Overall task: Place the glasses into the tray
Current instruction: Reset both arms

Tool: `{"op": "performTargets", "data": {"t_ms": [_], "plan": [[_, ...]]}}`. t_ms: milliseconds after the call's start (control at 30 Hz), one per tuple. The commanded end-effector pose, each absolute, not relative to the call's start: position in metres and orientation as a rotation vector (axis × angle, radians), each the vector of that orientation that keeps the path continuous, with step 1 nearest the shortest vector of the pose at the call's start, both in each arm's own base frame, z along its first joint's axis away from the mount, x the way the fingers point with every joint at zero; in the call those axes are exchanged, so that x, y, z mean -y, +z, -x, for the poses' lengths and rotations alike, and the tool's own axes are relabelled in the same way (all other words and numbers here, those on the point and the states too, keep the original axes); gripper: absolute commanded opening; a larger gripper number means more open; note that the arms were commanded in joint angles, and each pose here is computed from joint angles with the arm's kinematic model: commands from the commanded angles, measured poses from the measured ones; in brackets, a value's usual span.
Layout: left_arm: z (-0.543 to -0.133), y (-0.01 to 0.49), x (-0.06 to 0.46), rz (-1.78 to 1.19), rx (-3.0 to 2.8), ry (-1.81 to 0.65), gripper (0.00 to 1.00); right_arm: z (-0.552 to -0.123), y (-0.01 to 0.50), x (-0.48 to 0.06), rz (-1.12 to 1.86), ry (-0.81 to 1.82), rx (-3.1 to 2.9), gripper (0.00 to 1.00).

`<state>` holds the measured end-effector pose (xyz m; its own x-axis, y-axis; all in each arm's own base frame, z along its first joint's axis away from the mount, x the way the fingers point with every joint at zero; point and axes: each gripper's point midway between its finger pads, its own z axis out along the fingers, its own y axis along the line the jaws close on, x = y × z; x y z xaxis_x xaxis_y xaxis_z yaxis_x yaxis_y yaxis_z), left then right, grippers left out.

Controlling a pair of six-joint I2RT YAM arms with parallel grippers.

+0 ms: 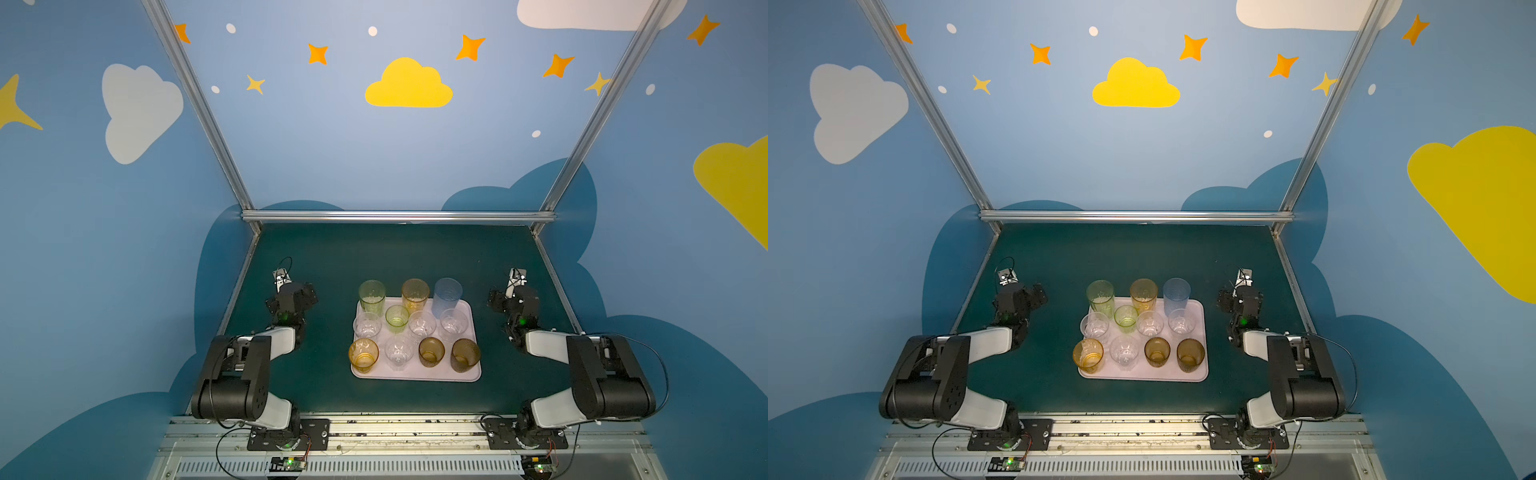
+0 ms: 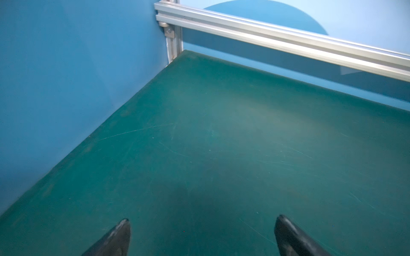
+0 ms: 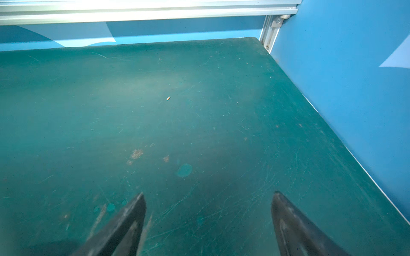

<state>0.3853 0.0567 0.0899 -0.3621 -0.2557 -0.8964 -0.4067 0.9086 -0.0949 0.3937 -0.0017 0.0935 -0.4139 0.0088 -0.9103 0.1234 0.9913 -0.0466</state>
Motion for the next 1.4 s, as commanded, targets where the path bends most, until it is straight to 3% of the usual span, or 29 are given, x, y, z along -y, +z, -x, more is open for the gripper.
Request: {"op": "performTargets", "data": {"t_ms": [0, 1367], "plan": [[-0.379, 0.096, -0.05, 0.428, -1.91, 0.131, 1.0, -0.397, 0.099, 0.0, -0.085, -0.119, -1.978, 0.88], [-0.383, 0.085, -0.051, 0.437, -1.935, 0.158, 1.0, -0.392, 0.091, -0.005, -0.047, -0.069, -1.939, 0.89]]}}
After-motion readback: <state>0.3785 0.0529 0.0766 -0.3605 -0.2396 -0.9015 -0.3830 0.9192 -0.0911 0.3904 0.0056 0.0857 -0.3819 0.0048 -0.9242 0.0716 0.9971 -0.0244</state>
